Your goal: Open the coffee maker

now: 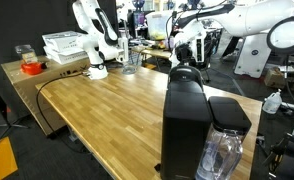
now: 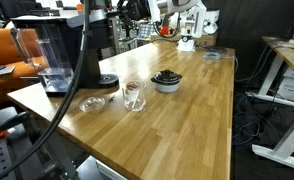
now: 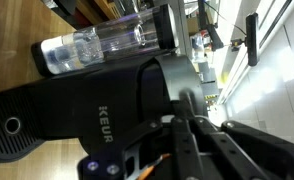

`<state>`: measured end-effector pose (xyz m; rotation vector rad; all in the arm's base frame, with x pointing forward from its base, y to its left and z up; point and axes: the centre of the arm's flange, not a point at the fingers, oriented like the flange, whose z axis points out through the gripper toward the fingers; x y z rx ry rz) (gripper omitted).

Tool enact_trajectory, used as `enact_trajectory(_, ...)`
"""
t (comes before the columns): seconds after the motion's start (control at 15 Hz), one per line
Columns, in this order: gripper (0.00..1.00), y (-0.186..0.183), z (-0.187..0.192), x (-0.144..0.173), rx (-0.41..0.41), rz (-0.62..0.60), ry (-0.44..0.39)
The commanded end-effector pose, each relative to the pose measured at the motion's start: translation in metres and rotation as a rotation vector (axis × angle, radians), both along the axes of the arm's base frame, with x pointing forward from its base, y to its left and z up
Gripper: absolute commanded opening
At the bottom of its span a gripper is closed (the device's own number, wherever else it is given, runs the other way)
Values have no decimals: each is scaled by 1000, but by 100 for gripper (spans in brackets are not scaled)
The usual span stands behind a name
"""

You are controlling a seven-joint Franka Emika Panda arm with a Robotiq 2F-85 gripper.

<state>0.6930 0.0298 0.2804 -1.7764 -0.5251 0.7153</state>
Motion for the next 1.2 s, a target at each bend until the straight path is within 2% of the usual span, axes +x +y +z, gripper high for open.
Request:
enact_trajectory(0.0, 0, 8, 19, 13, -36, 43, 5)
enact_trajectory(0.6, 0, 34, 65, 15, -107, 132, -31)
enact_trajectory(1.13, 0, 96, 128, -1, -138, 294, -99)
